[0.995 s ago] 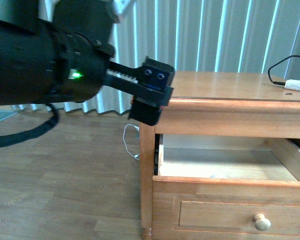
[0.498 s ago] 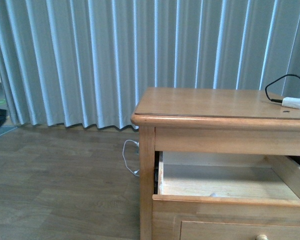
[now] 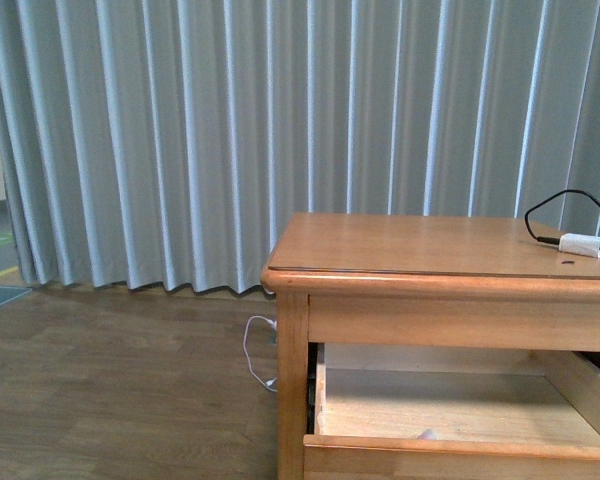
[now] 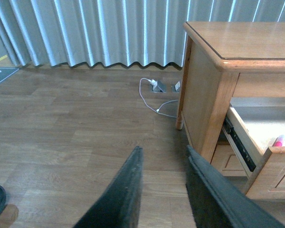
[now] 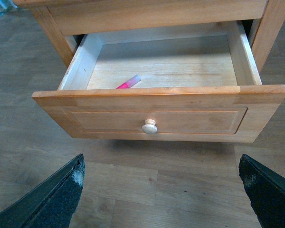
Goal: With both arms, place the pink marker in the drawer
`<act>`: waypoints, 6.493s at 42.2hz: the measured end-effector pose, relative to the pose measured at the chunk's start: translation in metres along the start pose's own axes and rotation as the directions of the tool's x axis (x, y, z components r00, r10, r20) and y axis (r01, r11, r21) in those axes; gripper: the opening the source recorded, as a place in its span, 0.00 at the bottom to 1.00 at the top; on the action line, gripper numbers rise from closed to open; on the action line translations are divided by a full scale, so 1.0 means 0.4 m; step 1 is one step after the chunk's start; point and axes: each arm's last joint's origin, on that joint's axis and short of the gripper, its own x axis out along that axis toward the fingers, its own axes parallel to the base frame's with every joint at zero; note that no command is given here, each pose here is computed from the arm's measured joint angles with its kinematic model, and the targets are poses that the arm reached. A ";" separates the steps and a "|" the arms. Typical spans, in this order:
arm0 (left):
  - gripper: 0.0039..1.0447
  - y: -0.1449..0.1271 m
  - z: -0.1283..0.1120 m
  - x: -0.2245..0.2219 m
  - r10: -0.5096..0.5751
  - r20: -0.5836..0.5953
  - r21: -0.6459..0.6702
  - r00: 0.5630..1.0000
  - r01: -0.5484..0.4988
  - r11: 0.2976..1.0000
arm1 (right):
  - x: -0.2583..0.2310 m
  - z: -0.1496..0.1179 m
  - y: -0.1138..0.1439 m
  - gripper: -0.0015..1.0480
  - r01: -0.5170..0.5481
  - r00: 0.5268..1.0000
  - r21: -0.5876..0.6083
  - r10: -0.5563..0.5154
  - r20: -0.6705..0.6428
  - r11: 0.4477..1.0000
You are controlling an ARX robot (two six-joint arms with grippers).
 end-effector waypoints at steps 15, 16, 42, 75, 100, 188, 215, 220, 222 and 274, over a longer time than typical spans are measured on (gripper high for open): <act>0.04 0.038 -0.058 -0.041 0.010 0.008 -0.015 1.000 -0.010 1.000 | 0.000 0.000 0.000 0.91 0.000 1.000 0.000 0.000 0.000 1.000; 0.04 0.041 -0.062 -0.044 0.010 0.008 -0.015 1.000 -0.010 1.000 | 0.000 0.000 0.000 0.91 0.000 1.000 0.000 0.000 0.000 1.000; 0.04 0.066 -0.101 -0.086 0.012 0.038 -0.016 0.999 -0.012 1.000 | 0.000 0.001 0.000 0.91 0.000 1.000 0.000 0.000 0.001 1.000; 0.48 0.066 -0.111 -0.124 0.011 0.029 -0.017 1.000 -0.011 1.000 | 0.025 0.011 0.004 0.91 0.237 0.965 -0.084 -0.224 0.137 0.968; 0.94 0.066 -0.111 -0.124 0.011 0.029 -0.016 1.000 -0.011 1.000 | 0.386 -0.087 -0.003 0.91 0.169 0.978 -0.151 -0.185 -0.098 0.974; 0.94 0.066 -0.111 -0.124 0.011 0.029 -0.016 1.000 -0.011 1.000 | 0.229 0.136 0.024 0.91 0.076 0.989 0.055 -0.082 0.124 0.996; 0.94 0.066 -0.111 -0.124 0.011 0.029 -0.016 1.000 -0.011 1.000 | 0.025 0.020 0.002 0.33 0.136 0.911 -0.093 -0.088 0.402 0.986; 0.94 0.066 -0.111 -0.124 0.011 0.029 -0.016 1.000 -0.011 1.000 | 0.012 -0.014 -0.026 0.11 0.136 0.911 -0.098 -0.085 0.403 0.986; 0.94 0.066 -0.111 -0.124 0.011 0.029 -0.016 1.000 -0.011 1.000 | 0.007 -0.027 -0.030 0.01 0.145 0.908 -0.095 -0.095 0.407 0.985; 0.94 0.066 -0.111 -0.124 0.011 0.028 -0.016 1.000 -0.011 1.000 | -0.052 -0.149 -0.034 0.01 0.141 0.905 -0.100 -0.087 0.416 0.985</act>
